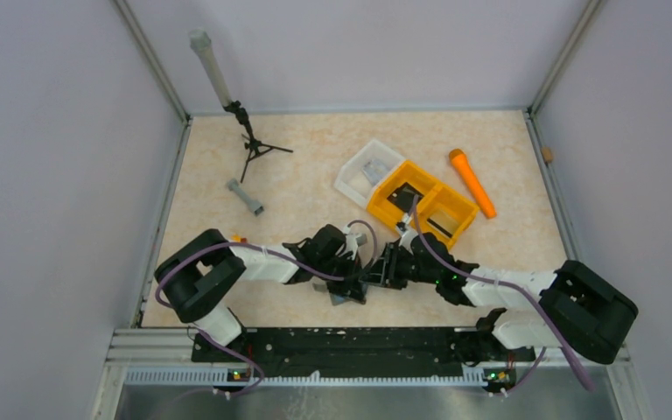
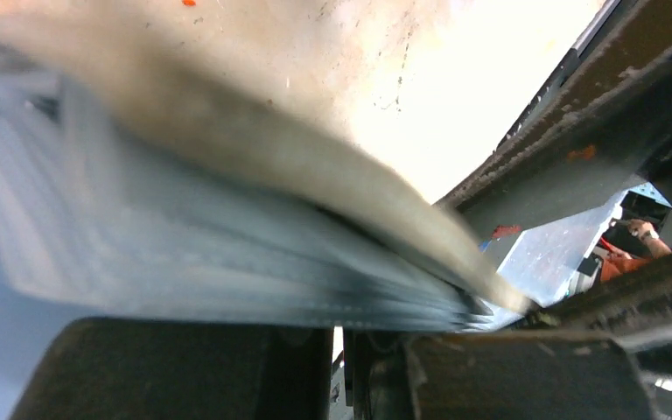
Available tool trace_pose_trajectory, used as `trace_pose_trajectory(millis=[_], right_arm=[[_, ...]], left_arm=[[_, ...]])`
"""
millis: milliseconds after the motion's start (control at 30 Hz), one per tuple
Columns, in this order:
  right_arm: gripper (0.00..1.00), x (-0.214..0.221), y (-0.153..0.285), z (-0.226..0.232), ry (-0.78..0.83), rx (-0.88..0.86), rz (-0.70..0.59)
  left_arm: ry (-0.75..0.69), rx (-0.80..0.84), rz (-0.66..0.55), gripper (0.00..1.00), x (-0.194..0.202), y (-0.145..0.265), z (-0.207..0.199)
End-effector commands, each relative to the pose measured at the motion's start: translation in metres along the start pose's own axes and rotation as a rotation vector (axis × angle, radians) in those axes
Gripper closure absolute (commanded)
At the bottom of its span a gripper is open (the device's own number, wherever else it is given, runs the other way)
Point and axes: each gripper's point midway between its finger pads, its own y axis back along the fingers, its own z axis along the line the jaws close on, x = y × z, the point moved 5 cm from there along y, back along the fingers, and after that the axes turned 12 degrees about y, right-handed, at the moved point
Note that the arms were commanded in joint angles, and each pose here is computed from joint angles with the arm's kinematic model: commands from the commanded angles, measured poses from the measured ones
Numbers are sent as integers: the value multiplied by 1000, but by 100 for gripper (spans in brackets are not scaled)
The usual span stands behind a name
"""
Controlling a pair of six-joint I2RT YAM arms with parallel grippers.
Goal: Take the credit cards out of the card holder
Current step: Remove the credit card from the card holder.
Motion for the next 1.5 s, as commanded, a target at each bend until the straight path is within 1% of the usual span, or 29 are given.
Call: trace_pose_trajectory(millis=[0, 33, 100, 133, 167, 333, 467, 533, 600, 633, 700, 733, 867, 1067, 1167, 1333, 1467], right_arm=[[72, -6, 2, 9, 14, -43, -33], [77, -7, 2, 8, 18, -39, -33], [93, -7, 1, 7, 31, -24, -27], [98, -6, 1, 5, 37, -6, -17], [100, -7, 1, 4, 43, 10, -14], [100, -11, 6, 4, 75, 43, -28], [100, -16, 10, 6, 104, 72, -37], [100, -17, 12, 6, 108, 72, -42], [100, -17, 14, 7, 109, 68, -49], [100, -18, 15, 8, 108, 61, -59], [100, -19, 18, 10, 107, 49, -77], [100, -21, 19, 12, 104, 42, -86], [100, -26, 28, 18, 76, -15, -113], [100, -38, 50, 26, 35, -79, -178], [100, -42, 60, 31, -3, -138, -202], [100, -49, 72, 40, -41, -227, -230], [100, -56, 79, 52, -41, -278, -242]], left_arm=[[13, -87, -6, 90, 8, -2, 24], [11, -85, -10, 90, 7, -2, 22], [9, -82, -15, 89, 6, 0, 20], [8, -81, -20, 89, 5, 2, 18], [6, -81, -29, 89, 4, 4, 17], [0, -85, -104, 80, -2, 28, 7], [20, -137, -202, 67, -7, 57, 7], [37, -154, -271, 55, -10, 75, 9], [53, -163, -335, 36, -11, 89, 14], [61, -162, -372, 23, -12, 96, 16], [71, -158, -442, 8, -13, 108, 21], [76, -156, -470, 2, -14, 112, 24], [106, -139, -567, 1, -18, 128, 37], [140, 24, -611, 1, -20, 135, 44], [103, 149, -685, 1, -24, 144, 38], [72, 379, -725, 1, -27, 154, 23], [90, 452, -731, 1, -30, 162, 11]])
